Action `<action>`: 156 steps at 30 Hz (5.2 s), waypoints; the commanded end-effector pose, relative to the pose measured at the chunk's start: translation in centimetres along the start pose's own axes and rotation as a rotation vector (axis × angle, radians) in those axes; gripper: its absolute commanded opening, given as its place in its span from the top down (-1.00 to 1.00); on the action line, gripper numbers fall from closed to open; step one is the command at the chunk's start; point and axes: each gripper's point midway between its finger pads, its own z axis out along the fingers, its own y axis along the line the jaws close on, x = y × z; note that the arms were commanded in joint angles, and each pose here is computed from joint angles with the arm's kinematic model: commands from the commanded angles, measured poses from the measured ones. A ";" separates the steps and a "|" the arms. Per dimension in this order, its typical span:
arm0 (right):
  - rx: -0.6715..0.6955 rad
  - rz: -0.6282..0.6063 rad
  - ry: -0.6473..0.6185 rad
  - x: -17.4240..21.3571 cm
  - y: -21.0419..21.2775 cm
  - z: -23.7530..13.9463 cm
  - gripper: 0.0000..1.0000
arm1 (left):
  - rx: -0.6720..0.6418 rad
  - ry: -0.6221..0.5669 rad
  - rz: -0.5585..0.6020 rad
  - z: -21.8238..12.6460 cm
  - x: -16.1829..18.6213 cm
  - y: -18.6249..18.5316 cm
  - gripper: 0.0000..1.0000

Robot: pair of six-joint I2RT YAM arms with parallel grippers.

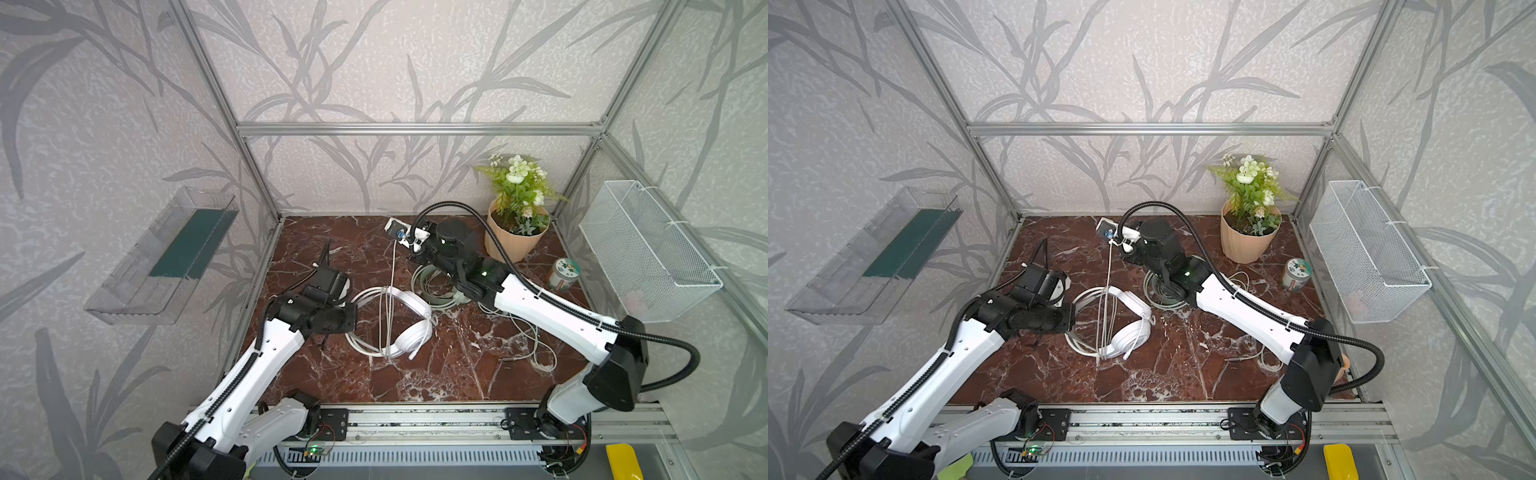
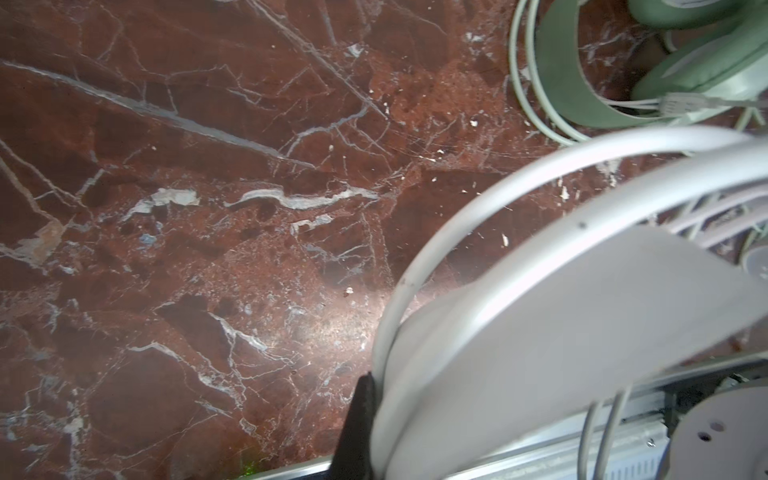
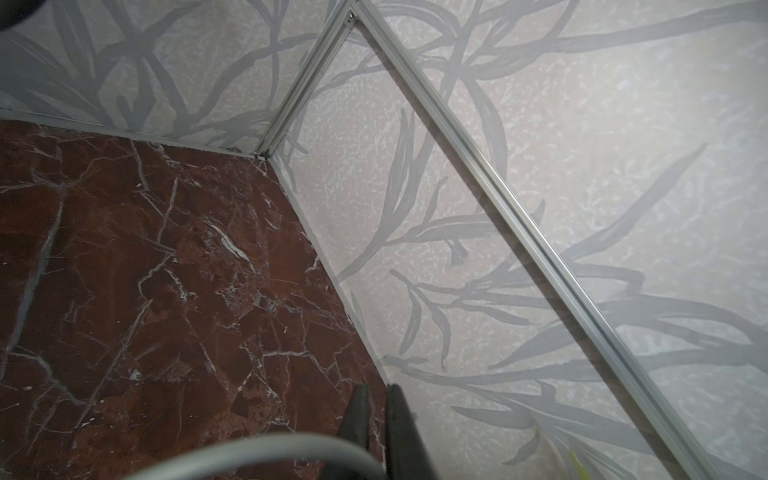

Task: Wrap the headphones

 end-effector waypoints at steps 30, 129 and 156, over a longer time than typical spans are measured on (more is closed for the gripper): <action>-0.285 0.501 -0.129 0.5 3.7 0.6 0.89 | 0.568 -0.787 -0.077 -32.9 -10.4 -10.7 1.00; -0.523 0.165 -0.038 3.0 23.4 -18.7 1.00 | -0.111 -0.458 -0.390 -10.6 -20.6 2.9 1.00; 0.045 -0.414 -0.177 -9.7 7.1 -18.9 0.99 | -0.300 -0.057 0.071 3.7 -5.4 2.8 1.00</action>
